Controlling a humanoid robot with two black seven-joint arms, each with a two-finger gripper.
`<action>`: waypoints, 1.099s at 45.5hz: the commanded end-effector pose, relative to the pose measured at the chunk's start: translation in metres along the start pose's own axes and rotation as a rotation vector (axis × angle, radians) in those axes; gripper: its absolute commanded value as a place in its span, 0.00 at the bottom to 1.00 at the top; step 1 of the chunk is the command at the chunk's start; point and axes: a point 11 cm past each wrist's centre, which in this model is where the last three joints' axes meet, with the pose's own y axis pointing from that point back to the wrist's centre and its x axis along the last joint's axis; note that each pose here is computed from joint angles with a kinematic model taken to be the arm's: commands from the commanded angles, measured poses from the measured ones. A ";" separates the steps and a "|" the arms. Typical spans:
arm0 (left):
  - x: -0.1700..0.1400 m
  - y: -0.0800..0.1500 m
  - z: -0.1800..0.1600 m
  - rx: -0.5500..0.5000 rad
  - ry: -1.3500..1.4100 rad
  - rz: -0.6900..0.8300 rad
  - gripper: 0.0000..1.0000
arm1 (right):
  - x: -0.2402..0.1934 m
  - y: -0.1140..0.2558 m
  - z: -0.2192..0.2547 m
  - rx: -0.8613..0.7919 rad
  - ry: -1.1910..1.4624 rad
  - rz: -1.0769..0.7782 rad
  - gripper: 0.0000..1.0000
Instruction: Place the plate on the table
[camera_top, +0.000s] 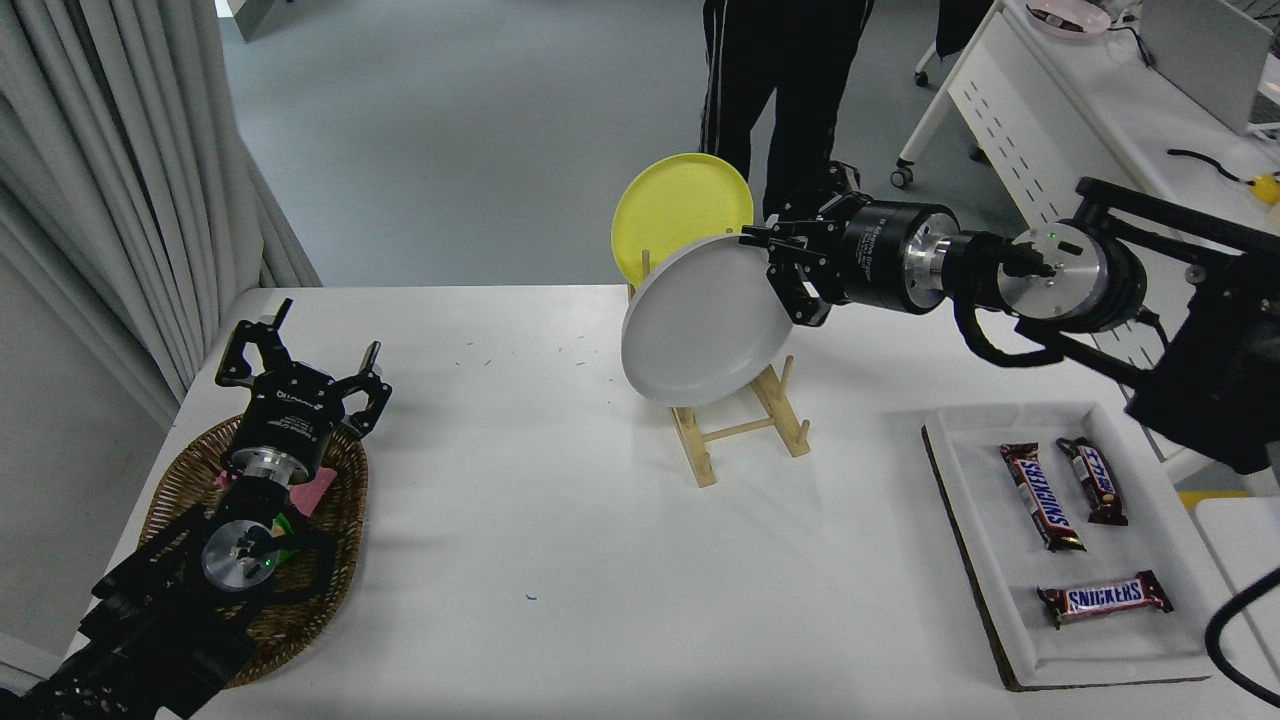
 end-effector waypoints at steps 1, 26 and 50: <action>0.000 0.000 0.000 0.000 0.000 0.000 1.00 | -0.011 0.027 0.009 -0.044 -0.059 0.005 0.00; 0.000 0.000 0.000 0.000 0.000 0.000 1.00 | 0.034 0.018 0.078 -0.242 -0.276 0.183 0.00; 0.000 0.000 0.000 0.000 0.000 0.000 1.00 | 0.054 -0.020 0.123 -0.341 -0.589 0.309 0.00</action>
